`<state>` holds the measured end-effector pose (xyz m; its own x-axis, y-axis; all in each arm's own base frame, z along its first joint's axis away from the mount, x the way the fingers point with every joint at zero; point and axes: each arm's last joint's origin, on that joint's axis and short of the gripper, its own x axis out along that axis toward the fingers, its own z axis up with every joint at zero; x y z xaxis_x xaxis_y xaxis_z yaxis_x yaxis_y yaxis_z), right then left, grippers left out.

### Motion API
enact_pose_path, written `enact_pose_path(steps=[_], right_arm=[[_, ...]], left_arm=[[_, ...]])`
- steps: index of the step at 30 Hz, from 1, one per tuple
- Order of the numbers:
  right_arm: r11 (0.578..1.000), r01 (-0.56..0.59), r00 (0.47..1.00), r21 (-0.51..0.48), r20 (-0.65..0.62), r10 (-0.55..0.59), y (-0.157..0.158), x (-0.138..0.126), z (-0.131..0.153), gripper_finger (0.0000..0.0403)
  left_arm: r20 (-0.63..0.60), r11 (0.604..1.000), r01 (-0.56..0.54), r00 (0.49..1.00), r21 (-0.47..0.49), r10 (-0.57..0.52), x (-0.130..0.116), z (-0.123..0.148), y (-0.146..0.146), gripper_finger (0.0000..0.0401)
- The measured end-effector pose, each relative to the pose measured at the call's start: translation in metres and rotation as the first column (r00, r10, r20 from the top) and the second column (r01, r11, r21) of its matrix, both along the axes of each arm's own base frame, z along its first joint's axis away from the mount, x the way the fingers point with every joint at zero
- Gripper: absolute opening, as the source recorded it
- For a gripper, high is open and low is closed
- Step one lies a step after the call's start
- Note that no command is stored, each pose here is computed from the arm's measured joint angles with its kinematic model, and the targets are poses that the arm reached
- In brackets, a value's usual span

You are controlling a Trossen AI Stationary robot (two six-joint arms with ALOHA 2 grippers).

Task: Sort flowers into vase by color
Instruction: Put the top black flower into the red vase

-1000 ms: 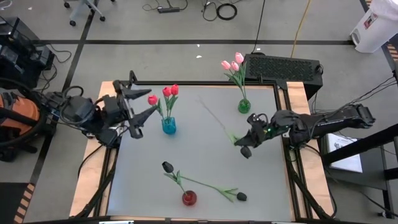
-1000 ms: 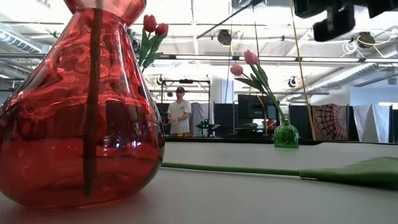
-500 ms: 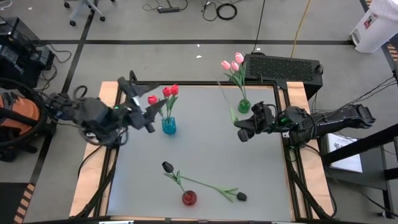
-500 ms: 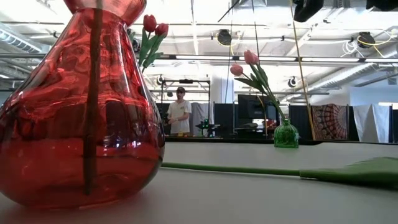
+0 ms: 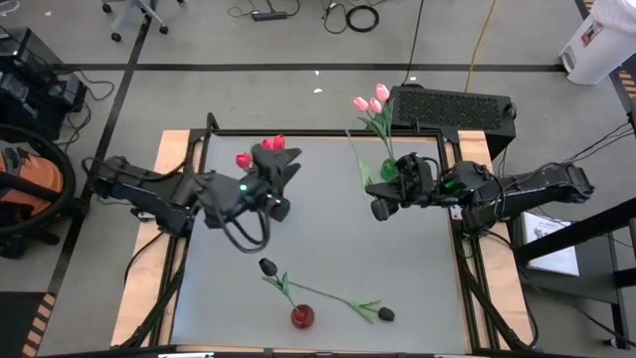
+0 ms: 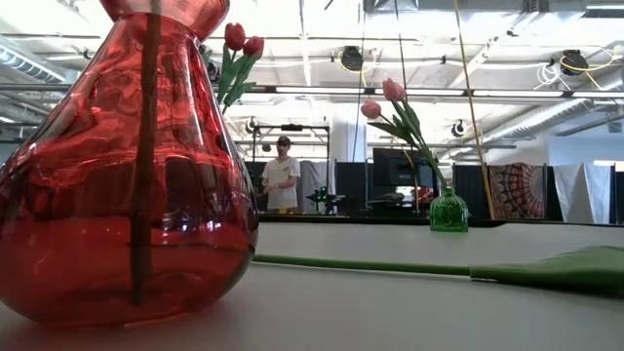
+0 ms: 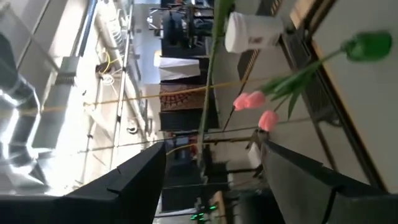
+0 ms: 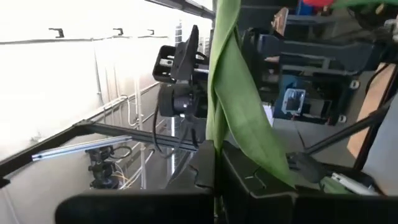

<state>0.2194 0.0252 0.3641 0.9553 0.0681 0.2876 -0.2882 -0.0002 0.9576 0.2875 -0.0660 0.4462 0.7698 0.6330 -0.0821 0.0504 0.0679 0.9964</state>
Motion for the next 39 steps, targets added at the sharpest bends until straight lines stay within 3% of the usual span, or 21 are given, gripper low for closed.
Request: enact_pose_path(steps=[9,19,32,39], right_arm=[[0.993,-0.088,0.993,0.074,-0.069,0.093,0.021,0.028,-0.004,0.0],[0.978,-0.137,0.982,0.157,-0.111,0.155,0.035,0.042,-0.018,0.0],[0.982,-0.137,0.987,0.127,-0.066,0.146,0.035,0.042,-0.014,0.0],[0.984,-0.135,0.988,0.12,-0.064,0.144,0.035,0.042,-0.014,0.0]], left_arm=[[-0.078,0.998,-0.034,0.996,0.056,0.039,0.018,-0.014,0.007,0.0269],[-0.051,0.998,-0.033,0.998,0.044,0.035,0.021,-0.013,0.006,0.0269],[-0.025,0.994,0.103,0.994,-0.021,-0.104,0.027,-0.016,0.001,0.0269],[-0.058,0.992,0.119,0.991,-0.037,-0.121,0.041,-0.03,-0.002,0.0269]])
